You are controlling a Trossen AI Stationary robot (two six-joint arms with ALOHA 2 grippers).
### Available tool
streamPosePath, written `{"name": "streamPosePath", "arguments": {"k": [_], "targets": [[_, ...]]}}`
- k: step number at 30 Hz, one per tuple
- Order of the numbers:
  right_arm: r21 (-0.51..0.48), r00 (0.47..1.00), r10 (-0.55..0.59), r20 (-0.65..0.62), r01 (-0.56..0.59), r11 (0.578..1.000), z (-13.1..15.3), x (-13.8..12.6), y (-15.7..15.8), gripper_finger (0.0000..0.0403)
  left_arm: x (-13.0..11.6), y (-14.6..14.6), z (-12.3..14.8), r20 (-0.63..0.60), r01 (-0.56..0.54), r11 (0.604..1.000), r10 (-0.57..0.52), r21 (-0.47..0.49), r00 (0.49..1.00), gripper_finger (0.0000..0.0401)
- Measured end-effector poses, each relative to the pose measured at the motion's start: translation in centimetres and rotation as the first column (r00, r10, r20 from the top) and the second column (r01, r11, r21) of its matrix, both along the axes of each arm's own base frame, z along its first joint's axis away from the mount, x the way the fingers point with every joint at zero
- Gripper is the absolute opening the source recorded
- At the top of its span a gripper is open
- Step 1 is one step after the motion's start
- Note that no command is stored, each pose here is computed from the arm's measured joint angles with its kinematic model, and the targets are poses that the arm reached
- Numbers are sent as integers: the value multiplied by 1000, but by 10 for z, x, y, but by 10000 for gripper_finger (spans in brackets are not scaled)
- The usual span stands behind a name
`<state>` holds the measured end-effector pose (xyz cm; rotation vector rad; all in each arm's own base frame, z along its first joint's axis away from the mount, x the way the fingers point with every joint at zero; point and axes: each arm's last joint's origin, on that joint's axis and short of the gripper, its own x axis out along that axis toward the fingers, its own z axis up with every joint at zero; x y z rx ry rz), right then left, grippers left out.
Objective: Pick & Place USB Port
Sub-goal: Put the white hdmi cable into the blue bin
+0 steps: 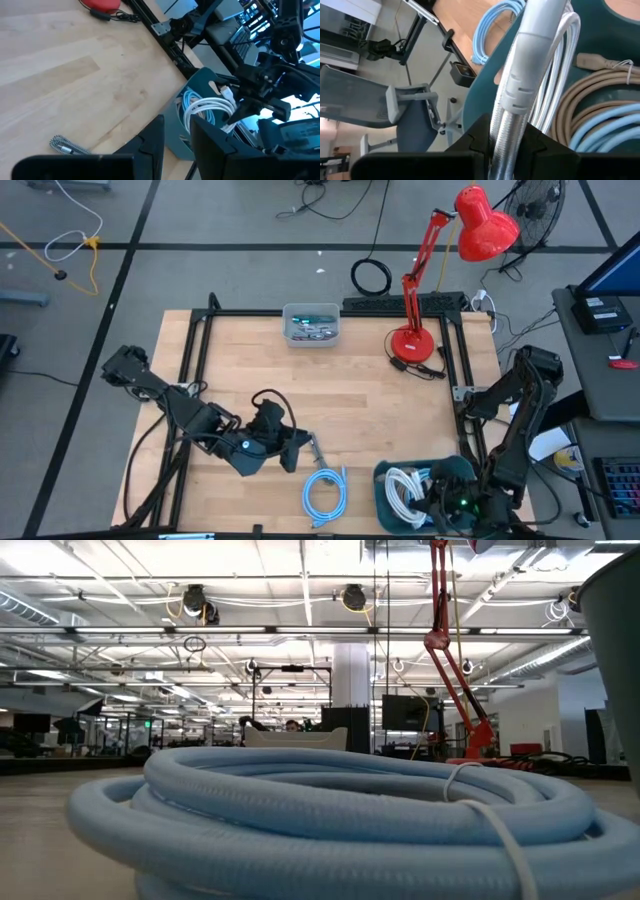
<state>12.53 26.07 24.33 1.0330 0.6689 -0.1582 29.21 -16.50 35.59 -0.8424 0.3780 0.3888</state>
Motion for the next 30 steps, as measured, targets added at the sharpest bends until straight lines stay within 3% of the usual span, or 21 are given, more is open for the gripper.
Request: {"name": "streamPosePath", "arguments": {"k": [11, 21, 24, 30], "targets": [[18, 1000, 2, -28, -2, 1000, 0, 7, -2, 36, 0, 1, 0, 5, -14, 1000, 14, 8, 1000, 92], [102, 997, 8, -77, 0, 995, -34, 13, -13, 39, 0, 1, 0, 5, -14, 1000, 14, 9, 1000, 92], [121, 998, 5, -68, 3, 993, -42, 14, -16, 50, 0, 1, 0, 5, -14, 1000, 14, 9, 1000, 92], [62, 996, 63, -56, -60, 996, -38, 19, -23, 95, 0, 1, 0, 4, -12, 1000, 12, 13, 1000, 92]]}}
